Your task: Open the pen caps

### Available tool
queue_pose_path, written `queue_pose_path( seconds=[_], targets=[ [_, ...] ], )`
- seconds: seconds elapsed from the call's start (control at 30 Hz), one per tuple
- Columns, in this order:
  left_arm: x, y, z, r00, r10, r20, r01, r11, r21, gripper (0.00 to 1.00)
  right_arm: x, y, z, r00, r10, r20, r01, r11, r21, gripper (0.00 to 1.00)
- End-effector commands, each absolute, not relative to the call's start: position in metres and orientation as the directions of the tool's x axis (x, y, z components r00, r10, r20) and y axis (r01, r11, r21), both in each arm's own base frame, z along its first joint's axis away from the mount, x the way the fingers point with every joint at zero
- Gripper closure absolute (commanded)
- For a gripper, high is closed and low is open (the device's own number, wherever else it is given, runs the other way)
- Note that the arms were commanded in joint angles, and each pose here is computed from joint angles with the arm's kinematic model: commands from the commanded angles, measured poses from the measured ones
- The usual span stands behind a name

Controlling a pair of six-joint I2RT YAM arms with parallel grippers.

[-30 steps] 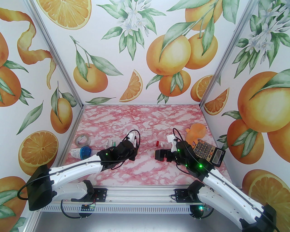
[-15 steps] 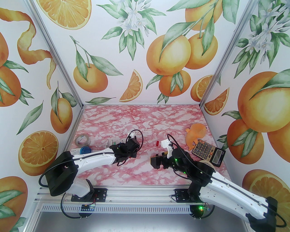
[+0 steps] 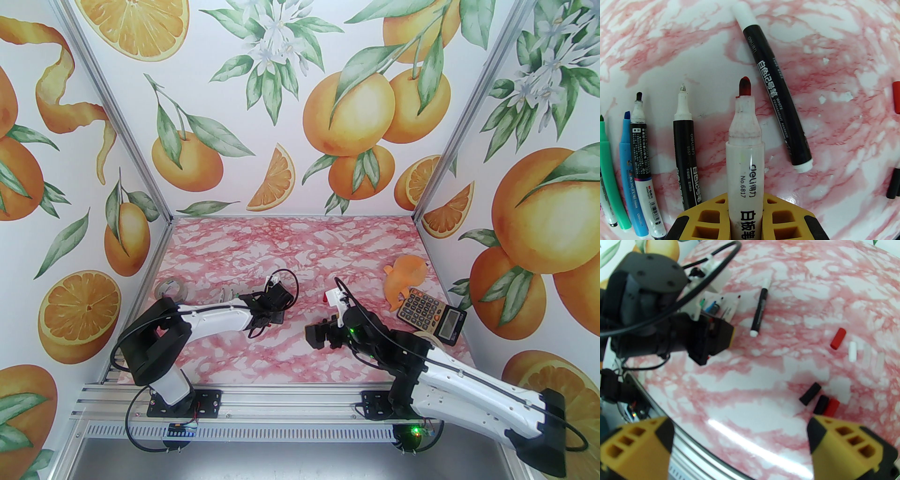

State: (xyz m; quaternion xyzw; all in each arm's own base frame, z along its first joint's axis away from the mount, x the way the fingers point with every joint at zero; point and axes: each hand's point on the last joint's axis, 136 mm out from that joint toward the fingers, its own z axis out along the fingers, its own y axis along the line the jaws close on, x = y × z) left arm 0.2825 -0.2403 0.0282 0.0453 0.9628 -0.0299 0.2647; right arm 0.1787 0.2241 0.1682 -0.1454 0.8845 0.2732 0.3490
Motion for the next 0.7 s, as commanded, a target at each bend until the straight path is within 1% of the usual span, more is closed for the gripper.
queue_pose_path(
  seconds=[0.0, 0.43, 0.5, 0.67],
  targets=[
    [0.291, -0.246, 0.031, -0.856, 0.051, -0.515, 0.087, 0.995, -0.046, 0.97, 0.184, 0.226, 0.181, -0.693, -0.042, -0.720, -0.442, 0.813, 0.378, 0.00],
    [0.293, -0.245, 0.018, -0.867, 0.052, -0.495, 0.070, 0.997, -0.017, 0.90, 0.186, 0.224, 0.182, -0.689, -0.048, -0.723, -0.438, 0.823, 0.362, 0.00],
    [0.294, -0.242, 0.018, -0.866, 0.049, -0.497, 0.059, 0.998, -0.004, 0.86, 0.186, 0.223, 0.182, -0.688, -0.049, -0.724, -0.437, 0.824, 0.360, 0.00],
    [0.293, -0.240, 0.019, -0.866, 0.045, -0.498, 0.052, 0.999, -0.002, 0.79, 0.187, 0.223, 0.182, -0.685, -0.052, -0.726, -0.438, 0.826, 0.355, 0.00]
  ],
)
